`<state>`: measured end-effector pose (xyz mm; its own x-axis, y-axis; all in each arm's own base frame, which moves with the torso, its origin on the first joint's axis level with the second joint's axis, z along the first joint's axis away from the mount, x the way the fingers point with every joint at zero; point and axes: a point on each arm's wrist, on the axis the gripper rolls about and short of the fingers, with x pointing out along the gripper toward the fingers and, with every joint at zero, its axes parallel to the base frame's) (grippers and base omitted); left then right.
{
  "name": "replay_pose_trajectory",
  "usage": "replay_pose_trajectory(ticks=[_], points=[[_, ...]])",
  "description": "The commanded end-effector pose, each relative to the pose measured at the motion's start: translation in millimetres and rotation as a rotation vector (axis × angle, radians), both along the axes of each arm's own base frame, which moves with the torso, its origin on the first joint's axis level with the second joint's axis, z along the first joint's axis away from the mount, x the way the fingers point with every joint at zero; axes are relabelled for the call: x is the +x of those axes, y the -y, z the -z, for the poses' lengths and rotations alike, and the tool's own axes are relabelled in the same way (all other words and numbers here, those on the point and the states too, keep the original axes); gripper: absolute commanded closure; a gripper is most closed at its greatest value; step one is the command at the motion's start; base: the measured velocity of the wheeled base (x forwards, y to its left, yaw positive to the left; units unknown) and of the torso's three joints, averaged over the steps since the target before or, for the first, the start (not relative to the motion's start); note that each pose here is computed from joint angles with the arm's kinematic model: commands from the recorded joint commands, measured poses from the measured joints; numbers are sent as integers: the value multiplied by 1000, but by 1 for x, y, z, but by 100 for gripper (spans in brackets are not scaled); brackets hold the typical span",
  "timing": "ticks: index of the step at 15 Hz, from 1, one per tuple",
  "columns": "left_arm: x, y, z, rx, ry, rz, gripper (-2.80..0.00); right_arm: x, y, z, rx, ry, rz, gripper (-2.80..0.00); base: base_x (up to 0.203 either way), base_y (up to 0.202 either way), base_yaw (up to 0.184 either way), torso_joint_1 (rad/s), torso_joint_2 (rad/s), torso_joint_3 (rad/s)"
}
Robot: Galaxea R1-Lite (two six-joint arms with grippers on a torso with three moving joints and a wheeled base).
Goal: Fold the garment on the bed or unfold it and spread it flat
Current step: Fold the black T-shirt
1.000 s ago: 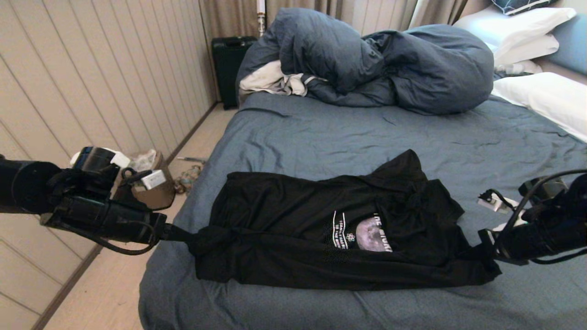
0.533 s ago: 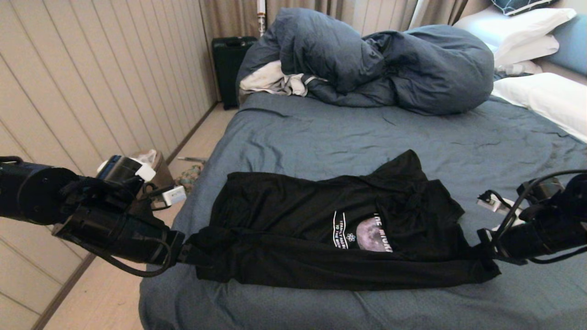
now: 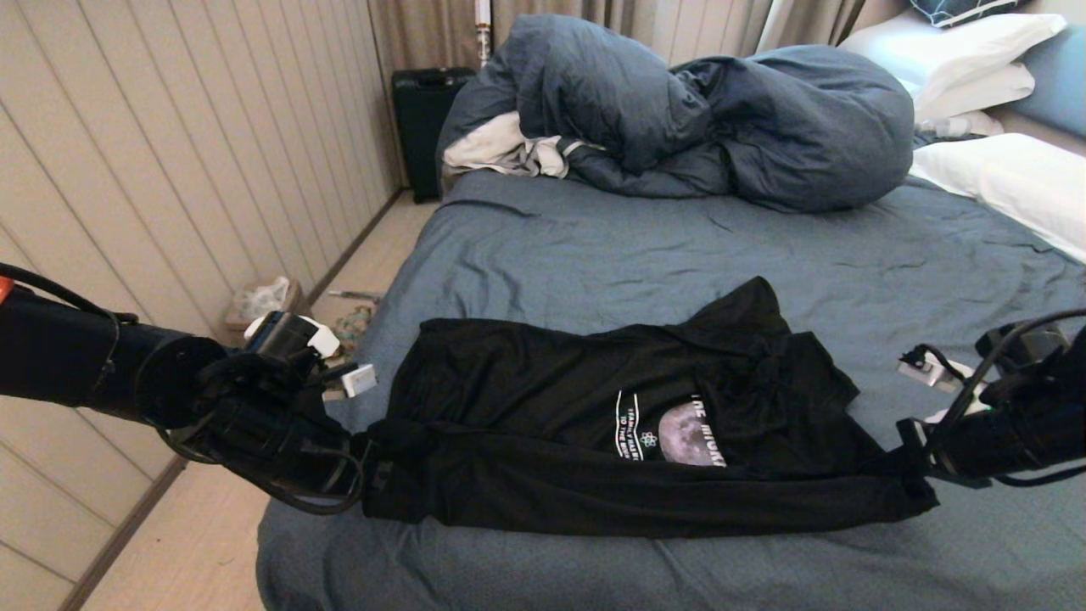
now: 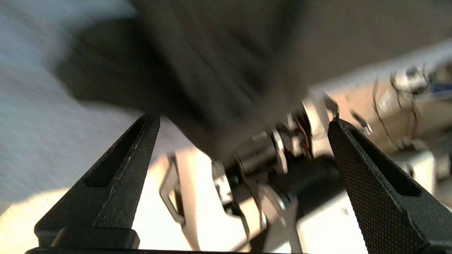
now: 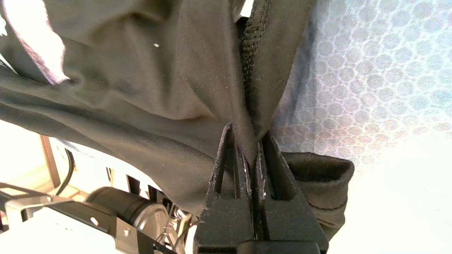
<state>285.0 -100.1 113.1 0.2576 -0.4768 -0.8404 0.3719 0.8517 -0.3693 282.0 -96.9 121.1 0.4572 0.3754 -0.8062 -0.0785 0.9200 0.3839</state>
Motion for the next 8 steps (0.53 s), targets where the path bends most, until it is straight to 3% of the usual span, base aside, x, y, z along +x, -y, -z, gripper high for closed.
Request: replay_pose_trajectory(ticks=[1, 8], points=[[6, 3, 13, 17, -18, -14, -280, -3, -2, -8, -4, 25, 1, 0, 0, 0, 0, 0, 0, 0], [17, 9, 18, 10, 46, -67, -280, -4, -3, -10, -4, 26, 3, 0, 0, 0, 0, 0, 0, 0]])
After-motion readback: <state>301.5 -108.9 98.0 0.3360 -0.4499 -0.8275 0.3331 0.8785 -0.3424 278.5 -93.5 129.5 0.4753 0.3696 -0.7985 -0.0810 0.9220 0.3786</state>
